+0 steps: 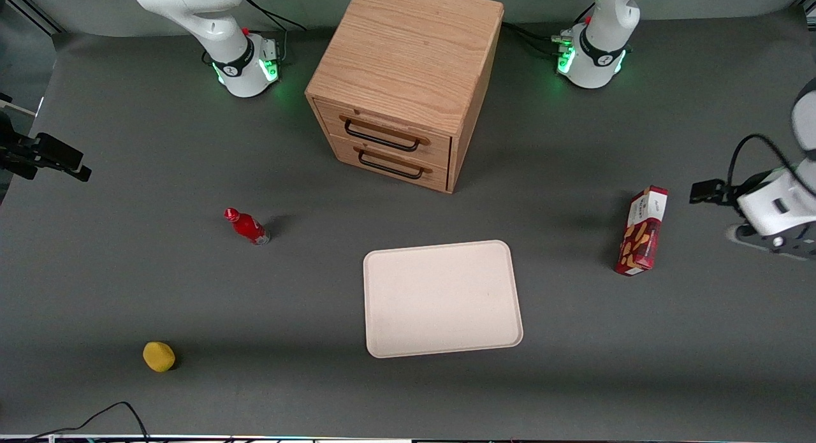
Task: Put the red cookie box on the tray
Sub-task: 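Move the left gripper down to the upright red tartan shortbread box, then carry the held box with the left gripper over the white tray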
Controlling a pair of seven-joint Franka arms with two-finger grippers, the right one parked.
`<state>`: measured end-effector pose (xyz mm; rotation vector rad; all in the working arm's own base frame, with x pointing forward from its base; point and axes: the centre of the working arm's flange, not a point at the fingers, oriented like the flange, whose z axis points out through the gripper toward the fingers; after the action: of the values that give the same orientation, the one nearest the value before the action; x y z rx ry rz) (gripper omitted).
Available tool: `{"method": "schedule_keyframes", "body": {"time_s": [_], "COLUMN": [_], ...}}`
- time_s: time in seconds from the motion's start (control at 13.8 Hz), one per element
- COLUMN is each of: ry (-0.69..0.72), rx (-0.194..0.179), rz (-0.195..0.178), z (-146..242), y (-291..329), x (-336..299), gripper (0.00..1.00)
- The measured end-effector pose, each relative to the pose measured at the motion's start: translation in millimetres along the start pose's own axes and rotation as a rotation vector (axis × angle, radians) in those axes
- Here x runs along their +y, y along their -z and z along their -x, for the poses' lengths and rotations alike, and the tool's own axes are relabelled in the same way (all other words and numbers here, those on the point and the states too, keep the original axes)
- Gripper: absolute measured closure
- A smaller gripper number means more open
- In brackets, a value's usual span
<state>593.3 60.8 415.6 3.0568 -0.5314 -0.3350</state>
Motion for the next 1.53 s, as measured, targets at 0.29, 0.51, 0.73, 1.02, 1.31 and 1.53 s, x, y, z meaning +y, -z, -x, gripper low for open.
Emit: {"method": "schedule_keyframes", "body": {"time_s": [0.29,0.51,0.73,1.02,1.31,1.53], "ry": [-0.039,-0.013,0.005,0.021,0.048,0.154], "rx": [0.096,0.166,0.191,0.192,0.126,0.102], "rz": [-0.016,0.001,0.004,0.044,0.133,0.163], "z": [2.0,3.4,-3.8,-17.4,-40.0,-35.2], "y": [-111.6,-165.0,-186.1,-161.2,-38.8,79.9], "x": [2.7,14.8,16.9,13.4,9.6,32.9], "gripper": [0.0,0.21,0.54,0.85,0.85,0.85]}}
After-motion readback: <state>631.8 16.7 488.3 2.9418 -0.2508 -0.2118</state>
